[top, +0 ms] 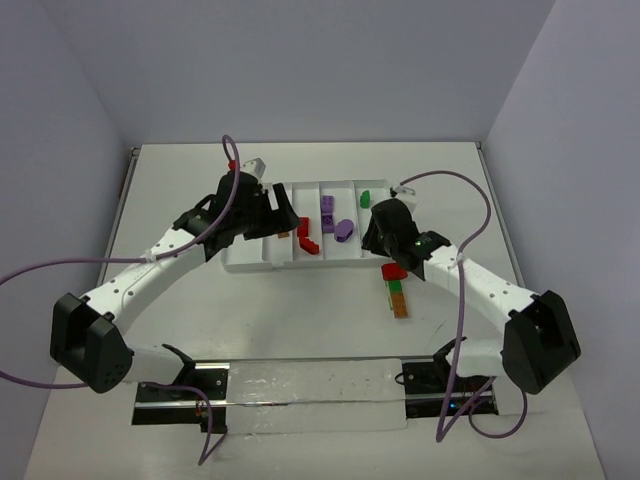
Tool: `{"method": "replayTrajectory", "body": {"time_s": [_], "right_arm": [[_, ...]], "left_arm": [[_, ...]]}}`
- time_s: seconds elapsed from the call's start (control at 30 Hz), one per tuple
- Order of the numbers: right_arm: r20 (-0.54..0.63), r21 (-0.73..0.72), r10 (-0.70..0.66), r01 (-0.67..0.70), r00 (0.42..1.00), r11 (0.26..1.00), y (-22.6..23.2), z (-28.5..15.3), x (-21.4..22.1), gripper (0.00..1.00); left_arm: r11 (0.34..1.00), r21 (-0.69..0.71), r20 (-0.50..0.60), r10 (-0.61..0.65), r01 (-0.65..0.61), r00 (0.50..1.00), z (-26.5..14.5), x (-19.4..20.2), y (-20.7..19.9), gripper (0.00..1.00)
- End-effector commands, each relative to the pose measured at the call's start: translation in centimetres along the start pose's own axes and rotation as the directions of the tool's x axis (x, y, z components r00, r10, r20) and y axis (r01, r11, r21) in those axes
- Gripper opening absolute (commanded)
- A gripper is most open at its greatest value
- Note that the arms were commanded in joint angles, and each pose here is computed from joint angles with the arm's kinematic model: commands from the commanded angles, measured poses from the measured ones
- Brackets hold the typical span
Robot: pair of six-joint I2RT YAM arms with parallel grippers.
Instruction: Sort the legos into containers by color
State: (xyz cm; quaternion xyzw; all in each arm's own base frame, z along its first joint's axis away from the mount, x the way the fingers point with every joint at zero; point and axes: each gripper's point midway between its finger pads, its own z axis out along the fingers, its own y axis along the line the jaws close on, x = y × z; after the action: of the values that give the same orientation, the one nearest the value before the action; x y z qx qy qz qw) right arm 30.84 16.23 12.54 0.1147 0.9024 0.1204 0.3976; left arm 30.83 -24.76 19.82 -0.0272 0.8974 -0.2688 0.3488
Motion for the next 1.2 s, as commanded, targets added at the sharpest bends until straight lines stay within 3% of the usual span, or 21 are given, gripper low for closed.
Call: {"method": "replayTrajectory", "body": {"time_s": [0.0,0.17,0.23,0.43,0.63,0.87,0.97,1.17], "right_arm": [[0.083,0.1,-0.018,0.009,0.996,0.995,-0.4,2.2,-3.2,0.23],[0.069,0.15,-0.028,0.017,0.997,0.989,-0.3,5.5,-3.9,0.3],[0.06,0.175,-0.033,0.022,0.998,0.984,-0.1,7.0,-4.1,0.38],[0.033,0.263,-0.047,0.037,0.998,0.964,0.0,10.0,-4.7,0.82],[0.069,0.253,-0.036,0.017,0.997,0.967,-0.2,8.8,-5.3,0.83],[0.15,0.194,0.006,-0.036,0.989,0.98,-1.3,3.4,-6.0,0.82],[0.196,0.2,0.03,-0.07,0.98,0.977,-4.3,-0.4,-4.7,0.81],[0.154,0.249,0.037,-0.075,0.987,0.966,-9.0,-3.5,0.0,0.82]], "left_arm": [[1.0,0.015,0.038,-0.003,0.003,0.999,-0.9,-0.9,-0.5,0.9],[1.0,-0.013,0.068,0.011,-0.01,0.998,-1.8,-1.5,0.0,0.9],[1.0,-0.018,0.068,0.011,-0.01,0.998,-1.9,-1.5,0.2,0.9],[1.0,-0.027,0.062,0.012,-0.01,0.998,-2.5,-1.2,0.6,0.9],[1.0,-0.019,0.073,0.01,-0.009,0.997,-3.0,-1.3,0.5,0.9],[1.0,-0.017,0.076,0.007,-0.006,0.997,-3.0,-1.6,0.3,0.9],[1.0,-0.001,0.082,0.006,-0.005,0.997,-3.0,-1.7,-0.1,0.89],[0.999,0.043,0.062,-0.006,0.003,0.998,-2.4,-1.6,-1.0,0.9]]}}
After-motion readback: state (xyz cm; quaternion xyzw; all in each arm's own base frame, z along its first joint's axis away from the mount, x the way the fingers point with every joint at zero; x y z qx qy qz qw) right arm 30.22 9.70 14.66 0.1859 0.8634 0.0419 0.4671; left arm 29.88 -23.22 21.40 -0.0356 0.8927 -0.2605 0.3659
